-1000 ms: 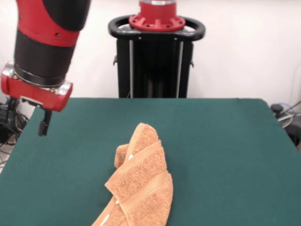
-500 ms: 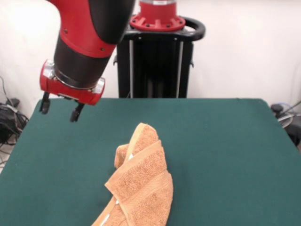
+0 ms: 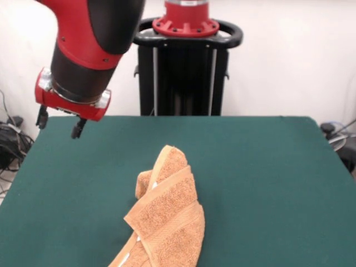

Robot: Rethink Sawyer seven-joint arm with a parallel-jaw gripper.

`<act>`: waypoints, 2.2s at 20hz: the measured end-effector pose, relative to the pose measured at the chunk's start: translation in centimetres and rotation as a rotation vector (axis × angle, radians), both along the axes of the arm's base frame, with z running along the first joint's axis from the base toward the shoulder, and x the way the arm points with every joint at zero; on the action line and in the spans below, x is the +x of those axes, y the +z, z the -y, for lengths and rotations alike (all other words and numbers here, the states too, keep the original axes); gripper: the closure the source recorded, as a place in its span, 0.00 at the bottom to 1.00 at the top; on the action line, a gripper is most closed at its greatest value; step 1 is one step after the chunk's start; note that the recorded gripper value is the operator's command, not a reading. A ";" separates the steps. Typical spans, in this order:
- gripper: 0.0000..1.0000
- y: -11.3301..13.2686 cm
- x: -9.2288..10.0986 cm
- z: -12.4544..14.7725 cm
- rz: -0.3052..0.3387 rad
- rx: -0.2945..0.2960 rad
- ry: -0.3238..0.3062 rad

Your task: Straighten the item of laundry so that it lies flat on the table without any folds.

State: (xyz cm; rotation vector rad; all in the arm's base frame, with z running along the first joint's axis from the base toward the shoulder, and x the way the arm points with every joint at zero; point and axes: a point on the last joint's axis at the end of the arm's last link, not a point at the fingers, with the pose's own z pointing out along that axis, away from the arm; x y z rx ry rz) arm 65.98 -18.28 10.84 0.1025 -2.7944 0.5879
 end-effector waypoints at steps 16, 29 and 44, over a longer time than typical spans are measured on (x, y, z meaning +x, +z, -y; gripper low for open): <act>0.00 -4.3 -1.8 0.3 -0.068 -0.002 0.022; 0.00 -4.8 -2.3 0.5 -0.090 -0.028 0.055; 0.00 -4.5 -1.2 3.1 0.102 0.116 -0.048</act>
